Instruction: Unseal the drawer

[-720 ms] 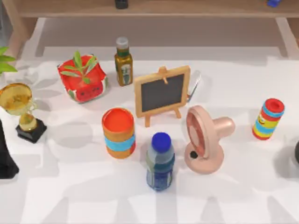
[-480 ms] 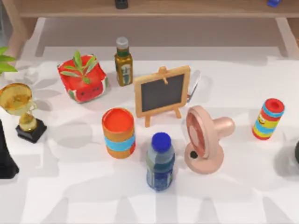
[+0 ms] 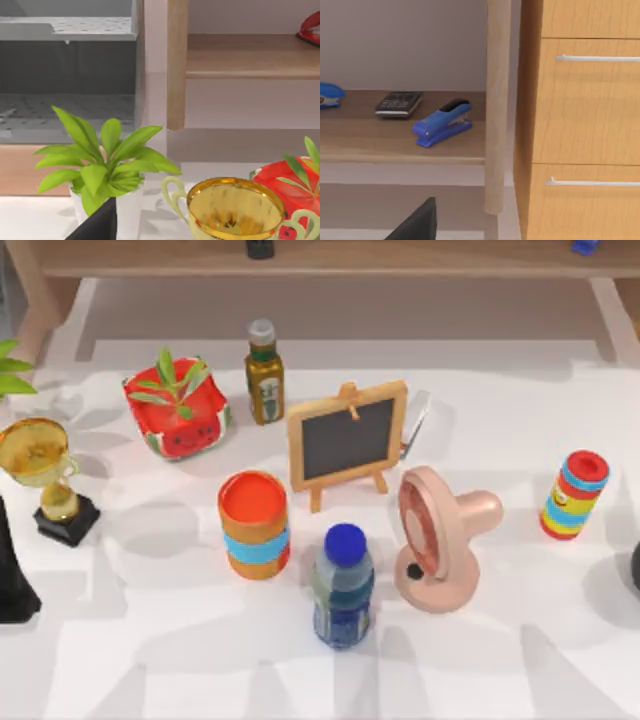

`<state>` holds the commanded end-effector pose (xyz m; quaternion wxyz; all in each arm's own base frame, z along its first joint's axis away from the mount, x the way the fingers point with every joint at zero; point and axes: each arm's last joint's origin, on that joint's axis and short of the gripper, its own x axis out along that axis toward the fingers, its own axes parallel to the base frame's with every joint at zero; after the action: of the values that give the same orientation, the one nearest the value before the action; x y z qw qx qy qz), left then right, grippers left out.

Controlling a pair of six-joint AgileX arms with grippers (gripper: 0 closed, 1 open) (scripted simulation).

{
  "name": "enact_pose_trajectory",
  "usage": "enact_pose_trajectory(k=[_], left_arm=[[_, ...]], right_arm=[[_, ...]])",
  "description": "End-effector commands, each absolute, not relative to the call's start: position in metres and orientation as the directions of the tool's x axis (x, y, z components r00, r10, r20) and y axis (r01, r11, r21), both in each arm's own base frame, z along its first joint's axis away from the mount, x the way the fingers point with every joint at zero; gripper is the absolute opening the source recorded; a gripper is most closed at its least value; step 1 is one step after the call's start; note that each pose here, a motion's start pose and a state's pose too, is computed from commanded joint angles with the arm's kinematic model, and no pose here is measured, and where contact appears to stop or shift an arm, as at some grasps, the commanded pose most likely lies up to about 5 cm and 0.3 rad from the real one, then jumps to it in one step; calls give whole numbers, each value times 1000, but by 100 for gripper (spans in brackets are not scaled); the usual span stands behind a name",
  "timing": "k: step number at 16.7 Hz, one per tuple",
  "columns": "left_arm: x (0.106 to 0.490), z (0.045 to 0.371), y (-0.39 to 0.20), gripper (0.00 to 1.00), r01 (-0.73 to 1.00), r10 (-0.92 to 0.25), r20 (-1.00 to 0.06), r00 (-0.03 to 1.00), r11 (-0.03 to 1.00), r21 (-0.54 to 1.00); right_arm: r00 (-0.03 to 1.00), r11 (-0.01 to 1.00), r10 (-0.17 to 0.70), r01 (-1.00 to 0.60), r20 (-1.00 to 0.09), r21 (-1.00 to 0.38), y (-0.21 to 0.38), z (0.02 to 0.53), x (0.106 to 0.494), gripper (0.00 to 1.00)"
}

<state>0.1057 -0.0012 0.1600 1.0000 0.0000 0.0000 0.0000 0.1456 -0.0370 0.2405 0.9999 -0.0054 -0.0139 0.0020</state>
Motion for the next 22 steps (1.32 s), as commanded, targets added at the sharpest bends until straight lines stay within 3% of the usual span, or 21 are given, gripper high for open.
enact_pose_trajectory(k=[8, 17, 22], left_arm=[[106, 160, -1, 100, 0, 0, 0, 1000, 1000, 0], [106, 160, -1, 100, 0, 0, 0, 1000, 1000, 0], [106, 160, -1, 100, 0, 0, 0, 1000, 1000, 0]], right_arm=[[1000, 1000, -2, 2, -1, 1, -126, 268, 212, 100], [1000, 1000, 2, -2, -3, 1, -143, 267, 220, 100], [1000, 987, 19, -17, 12, -160, -150, 266, 240, 100]])
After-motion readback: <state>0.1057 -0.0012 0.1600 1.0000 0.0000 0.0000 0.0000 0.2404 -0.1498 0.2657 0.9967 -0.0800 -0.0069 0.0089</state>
